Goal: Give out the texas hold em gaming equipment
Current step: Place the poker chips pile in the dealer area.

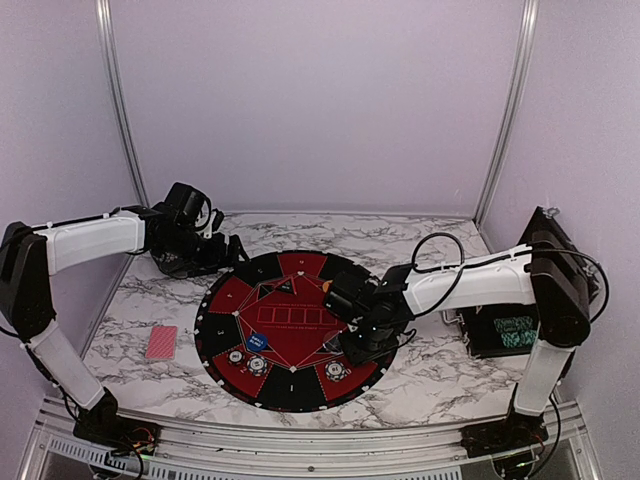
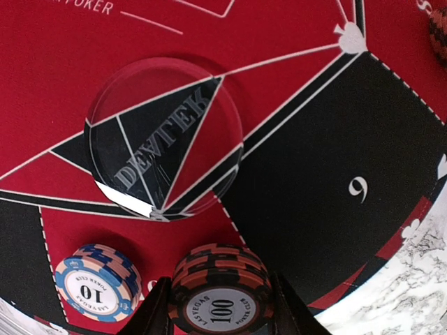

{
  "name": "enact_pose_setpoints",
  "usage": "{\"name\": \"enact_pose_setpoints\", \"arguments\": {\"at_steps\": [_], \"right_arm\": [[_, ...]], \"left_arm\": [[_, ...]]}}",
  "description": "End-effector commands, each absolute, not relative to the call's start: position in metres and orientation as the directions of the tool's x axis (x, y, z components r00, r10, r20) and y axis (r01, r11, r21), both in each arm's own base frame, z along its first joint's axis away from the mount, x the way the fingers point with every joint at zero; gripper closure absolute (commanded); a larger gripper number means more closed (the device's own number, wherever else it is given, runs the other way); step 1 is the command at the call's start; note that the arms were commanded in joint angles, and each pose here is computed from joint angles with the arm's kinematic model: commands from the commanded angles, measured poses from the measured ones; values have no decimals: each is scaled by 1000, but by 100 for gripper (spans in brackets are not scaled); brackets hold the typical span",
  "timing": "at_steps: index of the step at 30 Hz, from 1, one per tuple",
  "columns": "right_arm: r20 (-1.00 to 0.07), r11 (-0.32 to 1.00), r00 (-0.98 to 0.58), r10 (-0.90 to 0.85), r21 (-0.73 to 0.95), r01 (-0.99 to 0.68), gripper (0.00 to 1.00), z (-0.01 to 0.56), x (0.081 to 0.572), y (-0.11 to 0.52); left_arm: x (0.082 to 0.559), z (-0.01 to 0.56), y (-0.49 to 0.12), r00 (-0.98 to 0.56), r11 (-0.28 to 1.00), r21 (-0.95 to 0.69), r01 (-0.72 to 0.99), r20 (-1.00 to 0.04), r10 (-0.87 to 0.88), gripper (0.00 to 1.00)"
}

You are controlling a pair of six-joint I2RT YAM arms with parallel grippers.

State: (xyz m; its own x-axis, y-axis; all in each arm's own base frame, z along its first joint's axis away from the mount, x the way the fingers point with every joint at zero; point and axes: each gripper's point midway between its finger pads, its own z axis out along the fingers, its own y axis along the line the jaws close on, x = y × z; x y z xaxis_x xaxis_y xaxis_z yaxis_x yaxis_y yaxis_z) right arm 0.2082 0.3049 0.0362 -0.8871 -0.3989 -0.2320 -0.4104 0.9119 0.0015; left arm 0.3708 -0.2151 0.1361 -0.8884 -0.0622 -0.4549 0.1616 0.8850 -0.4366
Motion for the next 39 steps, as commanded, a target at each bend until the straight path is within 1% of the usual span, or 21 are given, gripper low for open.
{"name": "enact_pose_setpoints", "arguments": {"at_steps": [1,16,25,39], "right_arm": [[-265,905,-878,-398,43,-423,72,45,212,324],[-254,904,-880,-401,50,-426,70,38,210,325],[-250,904,-881,-402,45,-425,64,36,209,324],[-257,904,-879,-401,45,-426,59,40,210,325]], "left_arm": [[372,142,-215,-882,880,-444,169,-466,-66,1],[372,141,-215,-883,880,-443,169,-466,-65,1],[373,141,-215,-882,880,-443,170,-466,-64,1],[373,140,-215,-883,881,-443,167,-464,-66,1]]}}
